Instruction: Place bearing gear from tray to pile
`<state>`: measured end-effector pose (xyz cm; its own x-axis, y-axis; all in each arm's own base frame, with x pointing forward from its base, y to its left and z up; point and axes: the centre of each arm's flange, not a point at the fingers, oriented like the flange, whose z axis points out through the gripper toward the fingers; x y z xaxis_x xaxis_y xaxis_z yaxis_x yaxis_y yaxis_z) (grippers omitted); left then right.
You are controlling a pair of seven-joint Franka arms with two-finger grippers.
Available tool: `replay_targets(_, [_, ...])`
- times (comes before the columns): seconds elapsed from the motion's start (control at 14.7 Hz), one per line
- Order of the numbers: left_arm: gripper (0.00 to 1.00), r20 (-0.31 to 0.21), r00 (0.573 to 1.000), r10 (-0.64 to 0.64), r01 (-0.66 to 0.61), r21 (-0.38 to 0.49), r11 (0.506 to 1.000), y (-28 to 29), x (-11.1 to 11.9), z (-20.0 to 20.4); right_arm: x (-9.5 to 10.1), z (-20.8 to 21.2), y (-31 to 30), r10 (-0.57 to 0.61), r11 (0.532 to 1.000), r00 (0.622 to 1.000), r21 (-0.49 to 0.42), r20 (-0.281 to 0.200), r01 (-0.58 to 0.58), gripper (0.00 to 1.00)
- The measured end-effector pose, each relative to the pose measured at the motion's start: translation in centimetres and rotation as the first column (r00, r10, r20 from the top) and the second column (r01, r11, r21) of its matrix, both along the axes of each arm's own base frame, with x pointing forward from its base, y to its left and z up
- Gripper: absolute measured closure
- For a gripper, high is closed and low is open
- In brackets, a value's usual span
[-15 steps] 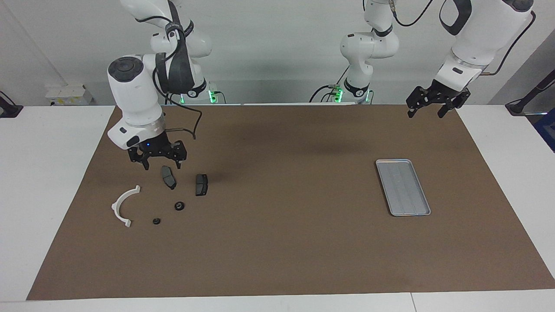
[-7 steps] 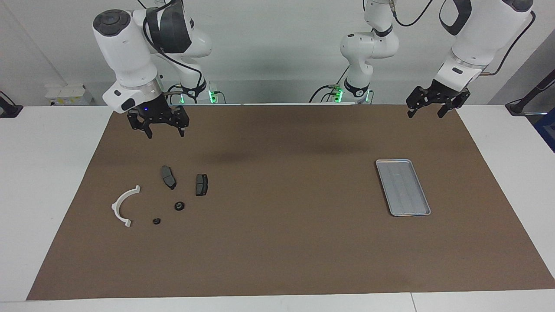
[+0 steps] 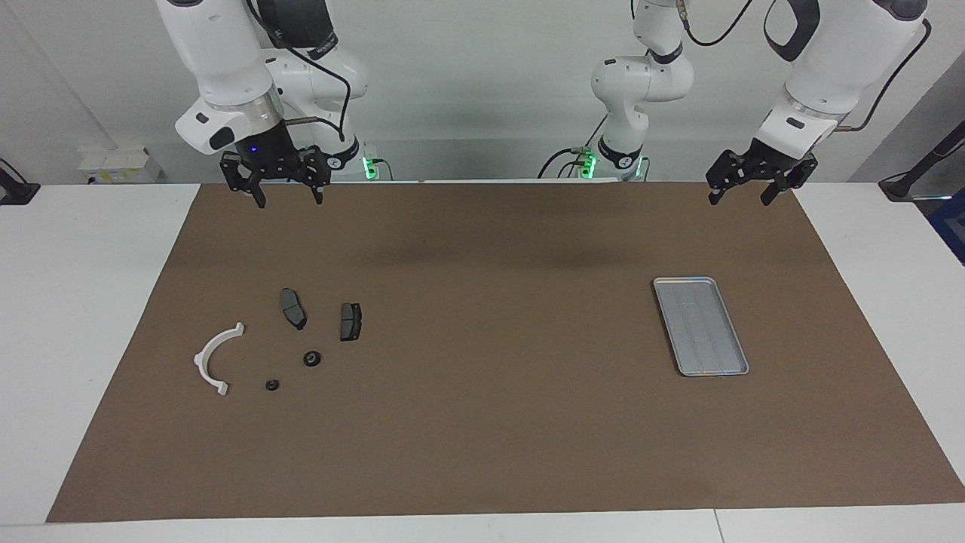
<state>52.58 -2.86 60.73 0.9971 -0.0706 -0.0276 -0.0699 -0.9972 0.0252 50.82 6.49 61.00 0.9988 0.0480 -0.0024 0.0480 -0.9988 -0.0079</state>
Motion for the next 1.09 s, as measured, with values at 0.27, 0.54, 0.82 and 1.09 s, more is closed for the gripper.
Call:
replay_targets(0.27, [0.0, 0.0, 1.0, 0.0, 0.0, 0.0, 1.0, 0.0, 0.0, 0.0, -0.9, 1.8, -0.5, -0.007, 1.0, 0.998, -0.005, -0.06, 0.007, 0.0])
replay_targets(0.54, [0.0, 0.0, 1.0, 0.0, 0.0, 0.0, 1.0, 0.0, 0.0, 0.0, -0.7, 0.9, -0.9, -0.017, 1.0, 0.995, -0.007, -0.096, 0.016, 0.0])
replay_targets(0.82, [0.0, 0.0, 1.0, 0.0, 0.0, 0.0, 1.0, 0.0, 0.0, 0.0, -0.5, 1.0, -0.9, -0.018, 1.0, 0.996, -0.006, -0.092, 0.018, 0.0])
replay_targets(1.09, [0.0, 0.0, 1.0, 0.0, 0.0, 0.0, 1.0, 0.0, 0.0, 0.0, 0.1, 0.6, -0.9, -0.018, 1.0, 0.996, -0.004, -0.084, 0.018, 0.0])
